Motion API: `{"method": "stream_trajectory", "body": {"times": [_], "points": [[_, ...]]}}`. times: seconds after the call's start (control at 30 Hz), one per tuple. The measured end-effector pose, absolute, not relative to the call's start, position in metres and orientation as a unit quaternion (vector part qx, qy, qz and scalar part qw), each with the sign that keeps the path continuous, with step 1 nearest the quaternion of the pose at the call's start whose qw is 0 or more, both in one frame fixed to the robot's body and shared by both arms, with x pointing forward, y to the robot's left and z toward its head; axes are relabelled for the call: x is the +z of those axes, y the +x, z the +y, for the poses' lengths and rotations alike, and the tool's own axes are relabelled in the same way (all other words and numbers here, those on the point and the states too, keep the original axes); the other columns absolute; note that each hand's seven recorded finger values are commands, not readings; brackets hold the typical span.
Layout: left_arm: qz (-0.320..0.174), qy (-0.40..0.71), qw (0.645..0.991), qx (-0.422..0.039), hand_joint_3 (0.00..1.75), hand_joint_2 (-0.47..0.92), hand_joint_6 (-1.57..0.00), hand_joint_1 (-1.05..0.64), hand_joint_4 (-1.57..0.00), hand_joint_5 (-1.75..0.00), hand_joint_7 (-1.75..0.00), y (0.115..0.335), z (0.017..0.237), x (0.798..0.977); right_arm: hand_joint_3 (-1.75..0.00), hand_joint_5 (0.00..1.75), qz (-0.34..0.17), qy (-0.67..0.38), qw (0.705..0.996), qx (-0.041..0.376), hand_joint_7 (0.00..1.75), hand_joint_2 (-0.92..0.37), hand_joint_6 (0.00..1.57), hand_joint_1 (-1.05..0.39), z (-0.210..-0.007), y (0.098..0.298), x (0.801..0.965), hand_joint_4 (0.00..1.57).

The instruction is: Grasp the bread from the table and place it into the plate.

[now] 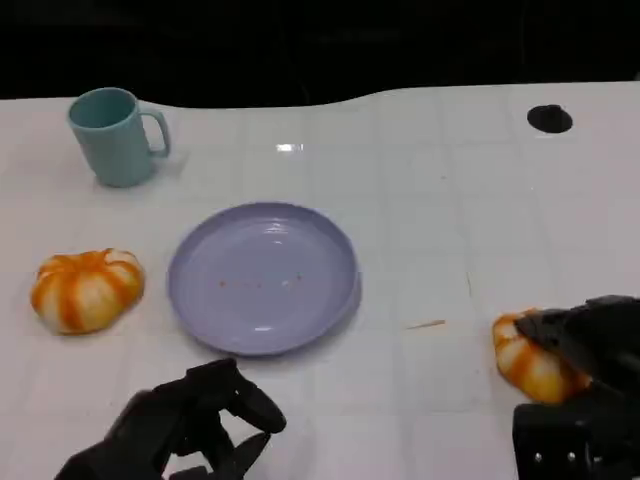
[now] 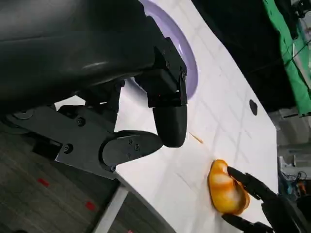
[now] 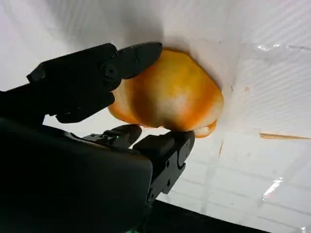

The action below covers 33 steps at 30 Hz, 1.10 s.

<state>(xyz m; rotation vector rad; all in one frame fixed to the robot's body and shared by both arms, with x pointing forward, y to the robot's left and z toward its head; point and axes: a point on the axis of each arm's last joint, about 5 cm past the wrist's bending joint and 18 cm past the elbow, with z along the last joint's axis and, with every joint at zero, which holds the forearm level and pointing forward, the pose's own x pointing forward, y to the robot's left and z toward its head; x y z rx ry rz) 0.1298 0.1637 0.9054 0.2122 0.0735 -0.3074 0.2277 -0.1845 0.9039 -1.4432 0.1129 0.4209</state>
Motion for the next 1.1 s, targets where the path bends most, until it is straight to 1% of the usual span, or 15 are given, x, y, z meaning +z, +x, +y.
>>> {"method": "stream_trajectory", "body": {"times": [0.17,0.27,0.33,0.37,0.4,0.43,0.47,0.5,0.53,0.57,0.6,0.63,0.8,1.0,1.1], "points": [[0.039,0.104,0.982,-0.152,0.61,0.82,-0.63,-0.27,-0.64,-1.75,-1.28,0.129,0.163,0.907,-0.07,0.10,0.071,-0.629,0.747,0.202,0.02,-0.92,0.52,-0.30,-0.180,0.239,0.904,0.45],[0.041,0.102,0.982,-0.153,0.62,0.82,-0.63,-0.27,-0.63,-1.75,-1.29,0.129,0.162,0.907,-0.08,0.16,0.089,-0.603,0.765,0.207,0.08,-0.92,0.68,-0.26,-0.179,0.247,0.905,0.63],[0.042,0.102,0.982,-0.153,0.62,0.82,-0.63,-0.27,-0.61,-1.75,-1.29,0.129,0.162,0.907,-0.10,0.22,0.091,-0.592,0.774,0.203,0.11,-0.92,0.90,-0.21,-0.179,0.250,0.905,0.86],[0.042,0.102,0.982,-0.153,0.62,0.82,-0.63,-0.27,-0.61,-1.75,-1.29,0.129,0.161,0.907,-0.10,0.24,0.086,-0.587,0.781,0.196,0.12,-0.92,0.98,-0.19,-0.179,0.251,0.904,0.94],[0.042,0.103,0.982,-0.153,0.63,0.82,-0.63,-0.27,-0.60,-1.75,-1.29,0.129,0.161,0.908,-0.11,0.46,0.080,-0.581,0.789,0.185,0.13,-0.92,1.10,-0.17,-0.179,0.251,0.902,1.01],[0.042,0.104,0.982,-0.153,0.63,0.81,-0.62,-0.26,-0.59,-1.75,-1.29,0.129,0.161,0.908,-0.15,0.93,0.070,-0.574,0.797,0.172,0.13,-0.90,1.23,-0.15,-0.179,0.251,0.900,0.98],[0.041,0.104,0.982,-0.152,0.63,0.81,-0.62,-0.26,-0.59,-1.75,-1.30,0.129,0.161,0.909,-0.24,1.23,0.058,-0.572,0.803,0.158,0.16,-0.86,1.29,-0.13,-0.178,0.251,0.897,0.96],[0.041,0.104,0.982,-0.152,0.63,0.81,-0.62,-0.26,-0.59,-1.75,-1.30,0.129,0.160,0.909,-0.43,1.44,0.044,-0.571,0.806,0.146,0.28,-0.77,1.29,-0.12,-0.178,0.251,0.895,0.93],[0.040,0.104,0.982,-0.152,0.63,0.81,-0.62,-0.26,-0.59,-1.75,-1.29,0.129,0.160,0.909,-0.73,1.62,0.029,-0.571,0.809,0.136,0.80,-0.61,1.12,-0.12,-0.179,0.251,0.892,0.93],[0.039,0.104,0.982,-0.153,0.64,0.81,-0.62,-0.26,-0.59,-1.75,-1.29,0.129,0.160,0.909,-0.86,1.68,0.013,-0.570,0.812,0.127,1.08,-0.54,1.00,-0.12,-0.179,0.251,0.889,0.93],[0.039,0.103,0.982,-0.153,0.64,0.81,-0.62,-0.26,-0.58,-1.75,-1.29,0.129,0.159,0.909,-0.96,1.72,0.000,-0.568,0.814,0.120,1.25,-0.49,0.92,-0.12,-0.180,0.251,0.887,0.92],[0.039,0.103,0.982,-0.153,0.64,0.81,-0.62,-0.26,-0.59,-1.75,-1.29,0.129,0.159,0.909,-1.01,1.73,-0.011,-0.566,0.817,0.114,1.29,-0.46,0.89,-0.12,-0.180,0.251,0.885,0.90],[0.041,0.102,0.982,-0.154,0.65,0.80,-0.62,-0.26,-0.61,-1.75,-1.30,0.129,0.158,0.910,-1.08,1.75,-0.039,-0.559,0.823,0.087,1.24,-0.44,0.89,-0.14,-0.182,0.251,0.878,0.84],[0.040,0.104,0.982,-0.154,0.65,0.80,-0.62,-0.25,-0.62,-1.75,-1.30,0.130,0.158,0.910,-1.10,1.75,-0.059,-0.557,0.825,0.072,1.39,-0.44,0.85,-0.12,-0.181,0.253,0.879,0.81],[0.040,0.104,0.982,-0.154,0.65,0.80,-0.62,-0.25,-0.63,-1.75,-1.30,0.130,0.158,0.910,-1.09,1.75,-0.068,-0.552,0.828,0.069,1.40,-0.43,0.85,-0.11,-0.181,0.253,0.880,0.82]]}}
